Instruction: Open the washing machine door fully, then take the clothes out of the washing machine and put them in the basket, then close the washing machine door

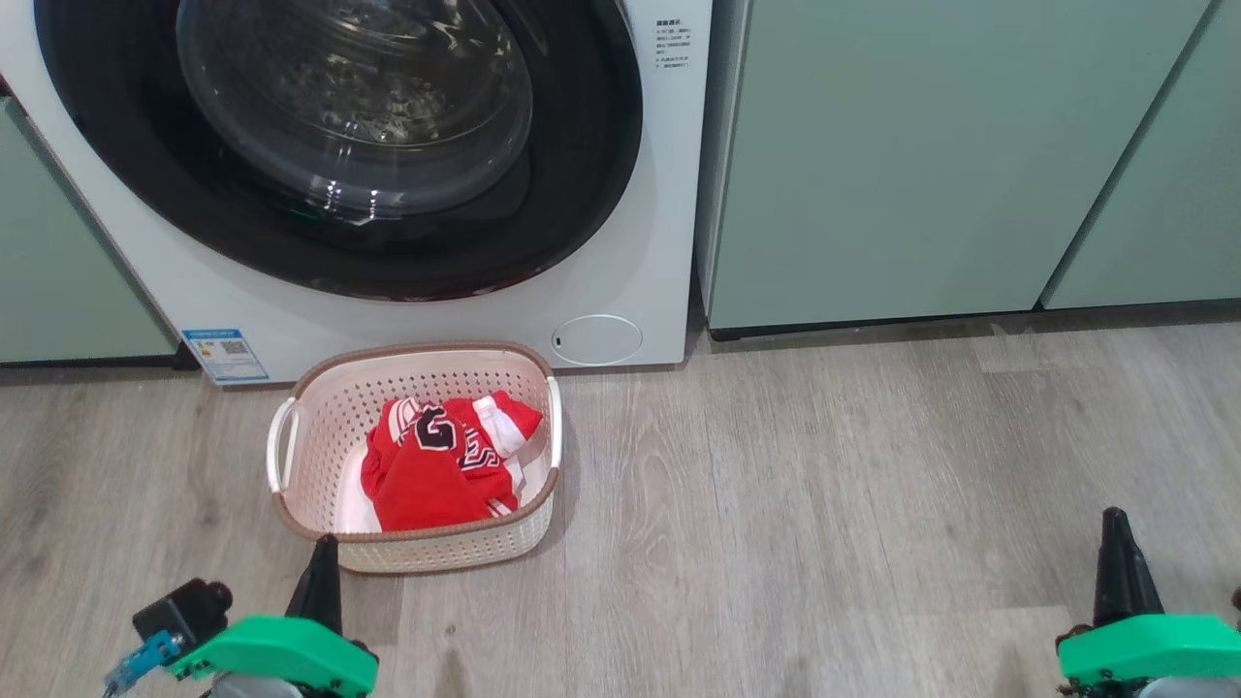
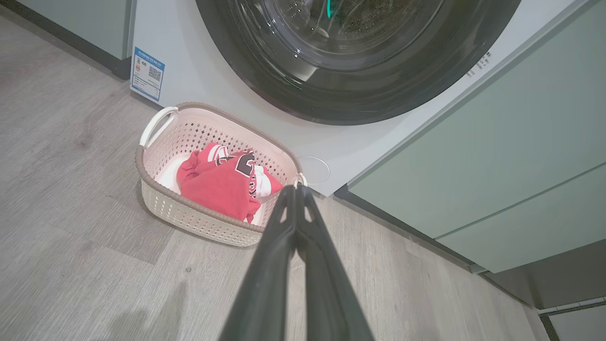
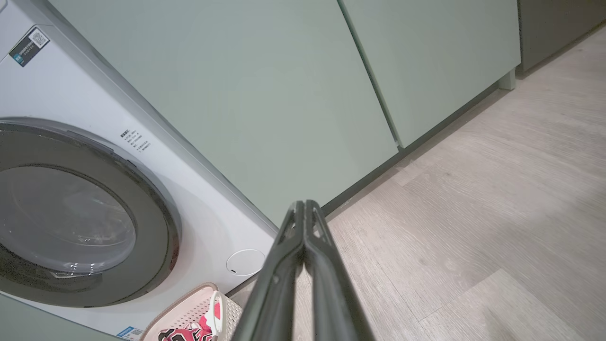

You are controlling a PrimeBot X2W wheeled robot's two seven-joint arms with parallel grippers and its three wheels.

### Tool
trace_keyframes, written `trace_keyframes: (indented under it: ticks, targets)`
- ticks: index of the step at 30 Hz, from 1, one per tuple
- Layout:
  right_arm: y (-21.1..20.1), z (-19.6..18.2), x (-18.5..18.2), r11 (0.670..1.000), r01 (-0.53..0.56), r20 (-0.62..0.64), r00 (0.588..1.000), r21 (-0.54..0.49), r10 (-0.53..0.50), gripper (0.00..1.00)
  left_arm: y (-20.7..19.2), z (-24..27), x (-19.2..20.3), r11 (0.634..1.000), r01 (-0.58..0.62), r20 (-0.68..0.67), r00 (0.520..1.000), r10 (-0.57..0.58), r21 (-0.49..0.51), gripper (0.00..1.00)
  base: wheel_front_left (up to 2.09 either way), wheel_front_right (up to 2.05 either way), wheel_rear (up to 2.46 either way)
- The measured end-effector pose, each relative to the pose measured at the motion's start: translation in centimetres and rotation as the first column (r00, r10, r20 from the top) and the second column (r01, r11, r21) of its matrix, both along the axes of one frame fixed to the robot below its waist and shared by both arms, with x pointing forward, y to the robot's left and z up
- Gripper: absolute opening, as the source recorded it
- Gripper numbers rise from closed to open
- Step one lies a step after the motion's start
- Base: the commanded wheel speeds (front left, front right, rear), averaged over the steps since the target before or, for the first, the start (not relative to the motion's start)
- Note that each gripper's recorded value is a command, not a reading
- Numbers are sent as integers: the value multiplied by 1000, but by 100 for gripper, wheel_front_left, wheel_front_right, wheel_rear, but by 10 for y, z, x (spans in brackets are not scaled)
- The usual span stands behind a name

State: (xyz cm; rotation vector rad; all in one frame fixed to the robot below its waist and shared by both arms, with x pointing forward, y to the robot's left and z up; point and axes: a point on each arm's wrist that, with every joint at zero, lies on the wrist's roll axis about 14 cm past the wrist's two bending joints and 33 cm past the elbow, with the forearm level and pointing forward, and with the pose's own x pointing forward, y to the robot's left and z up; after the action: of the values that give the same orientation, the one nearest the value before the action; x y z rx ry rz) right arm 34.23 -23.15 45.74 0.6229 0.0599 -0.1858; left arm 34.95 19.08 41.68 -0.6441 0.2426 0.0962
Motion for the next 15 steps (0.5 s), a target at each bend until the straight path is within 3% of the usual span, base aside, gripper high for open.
trace_keyframes:
  ticks: [15]
  targets:
    - [1,-3,2,987,17,-2,1000,158,-17,0,2,7,4,987,-50,9,999,52,-151,0,0,0,0]
